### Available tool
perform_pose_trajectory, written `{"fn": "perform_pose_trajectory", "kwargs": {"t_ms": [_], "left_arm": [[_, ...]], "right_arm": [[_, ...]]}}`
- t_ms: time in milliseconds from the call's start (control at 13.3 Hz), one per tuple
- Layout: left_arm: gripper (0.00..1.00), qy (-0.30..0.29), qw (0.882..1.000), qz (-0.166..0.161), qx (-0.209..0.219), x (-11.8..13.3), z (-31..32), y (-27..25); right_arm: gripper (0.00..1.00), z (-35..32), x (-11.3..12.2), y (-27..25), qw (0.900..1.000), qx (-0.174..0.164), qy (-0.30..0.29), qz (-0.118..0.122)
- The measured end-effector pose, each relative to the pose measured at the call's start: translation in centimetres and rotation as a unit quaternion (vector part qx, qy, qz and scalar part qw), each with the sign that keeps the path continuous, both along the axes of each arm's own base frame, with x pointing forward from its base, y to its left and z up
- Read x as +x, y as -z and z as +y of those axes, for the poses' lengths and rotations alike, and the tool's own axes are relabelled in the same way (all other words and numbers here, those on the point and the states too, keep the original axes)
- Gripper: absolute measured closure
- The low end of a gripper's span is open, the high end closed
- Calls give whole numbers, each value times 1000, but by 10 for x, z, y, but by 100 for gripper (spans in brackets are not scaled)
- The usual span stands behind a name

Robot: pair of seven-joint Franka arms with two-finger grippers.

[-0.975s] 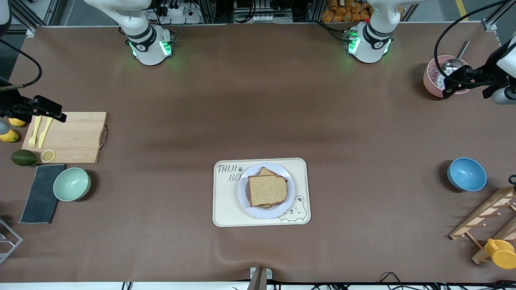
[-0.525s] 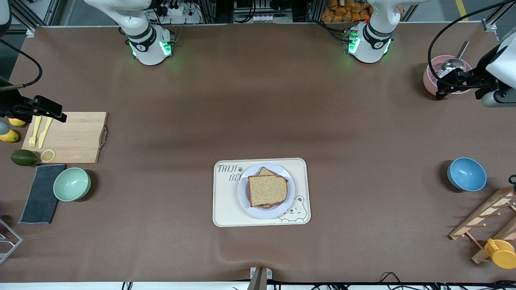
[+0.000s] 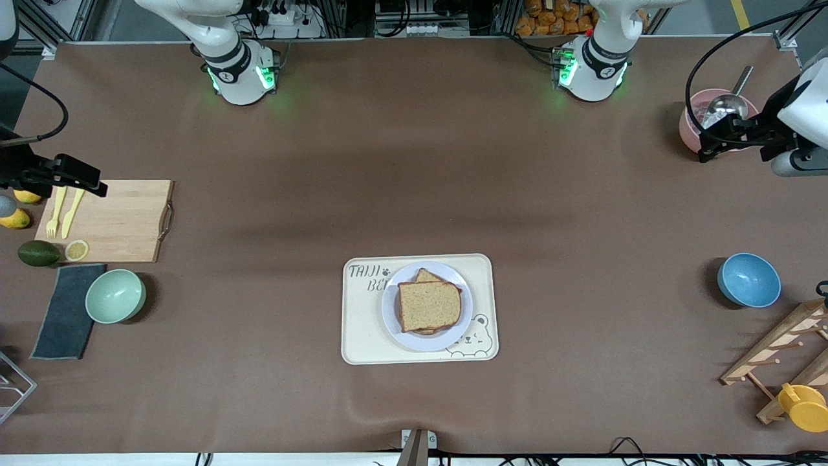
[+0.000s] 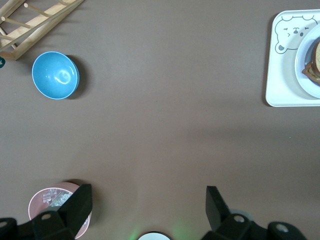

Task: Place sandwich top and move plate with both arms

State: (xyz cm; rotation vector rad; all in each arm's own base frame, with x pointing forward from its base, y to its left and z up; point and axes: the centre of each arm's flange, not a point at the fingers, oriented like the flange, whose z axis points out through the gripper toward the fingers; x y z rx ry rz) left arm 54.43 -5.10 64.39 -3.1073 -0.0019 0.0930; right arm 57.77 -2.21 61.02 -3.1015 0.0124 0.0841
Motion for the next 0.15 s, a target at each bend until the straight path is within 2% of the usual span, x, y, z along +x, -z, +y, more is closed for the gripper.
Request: {"fn": "perform_pose_trajectory", "kwargs": {"t_ms": [150], "left_arm": [[0, 0, 1000, -2, 0, 1, 0, 0]], "right_arm": [[0, 0, 0, 0, 1000, 0, 0, 0]]}}
